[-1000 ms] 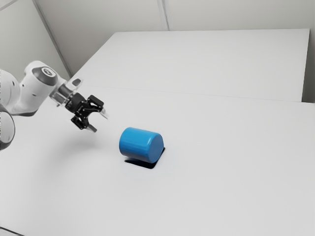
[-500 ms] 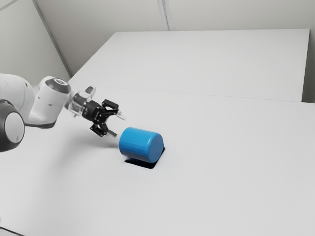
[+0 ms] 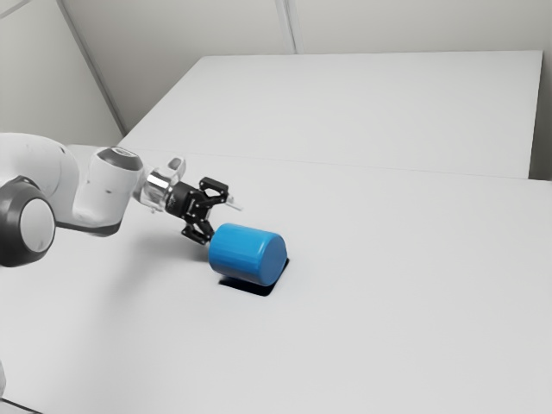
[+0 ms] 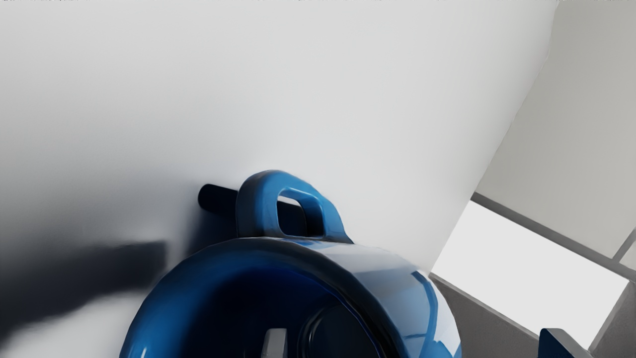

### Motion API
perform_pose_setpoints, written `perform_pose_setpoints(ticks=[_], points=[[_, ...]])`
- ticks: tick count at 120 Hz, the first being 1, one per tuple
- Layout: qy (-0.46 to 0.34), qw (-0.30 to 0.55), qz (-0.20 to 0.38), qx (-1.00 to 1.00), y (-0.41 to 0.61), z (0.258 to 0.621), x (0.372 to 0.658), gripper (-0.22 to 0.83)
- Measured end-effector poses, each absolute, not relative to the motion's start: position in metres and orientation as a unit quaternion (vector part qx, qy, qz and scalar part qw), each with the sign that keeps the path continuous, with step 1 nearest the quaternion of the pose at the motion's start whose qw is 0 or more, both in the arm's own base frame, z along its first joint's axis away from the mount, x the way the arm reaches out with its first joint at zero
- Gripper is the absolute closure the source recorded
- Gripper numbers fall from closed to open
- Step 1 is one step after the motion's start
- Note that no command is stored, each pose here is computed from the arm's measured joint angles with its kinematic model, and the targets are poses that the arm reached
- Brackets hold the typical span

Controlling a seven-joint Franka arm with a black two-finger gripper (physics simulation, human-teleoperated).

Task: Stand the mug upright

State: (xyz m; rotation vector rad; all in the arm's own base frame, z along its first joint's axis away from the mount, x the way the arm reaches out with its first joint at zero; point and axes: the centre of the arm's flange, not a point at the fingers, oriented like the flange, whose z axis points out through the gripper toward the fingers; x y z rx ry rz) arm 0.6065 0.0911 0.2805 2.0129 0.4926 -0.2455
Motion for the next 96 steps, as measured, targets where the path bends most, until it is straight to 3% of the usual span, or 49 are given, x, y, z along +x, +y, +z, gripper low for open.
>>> perform_pose_setpoints(ticks=[17,35,72,96], points=[[0.206,0.501,-0.105,0.834,0.086,0.282,0.608,0.45],[0.203,0.503,-0.109,0.833,0.073,0.288,0.614,0.65],[0.203,0.49,-0.106,0.841,0.056,0.303,0.62,0.77],[0.134,0.399,-0.058,0.905,0.052,0.383,0.628,0.78]])
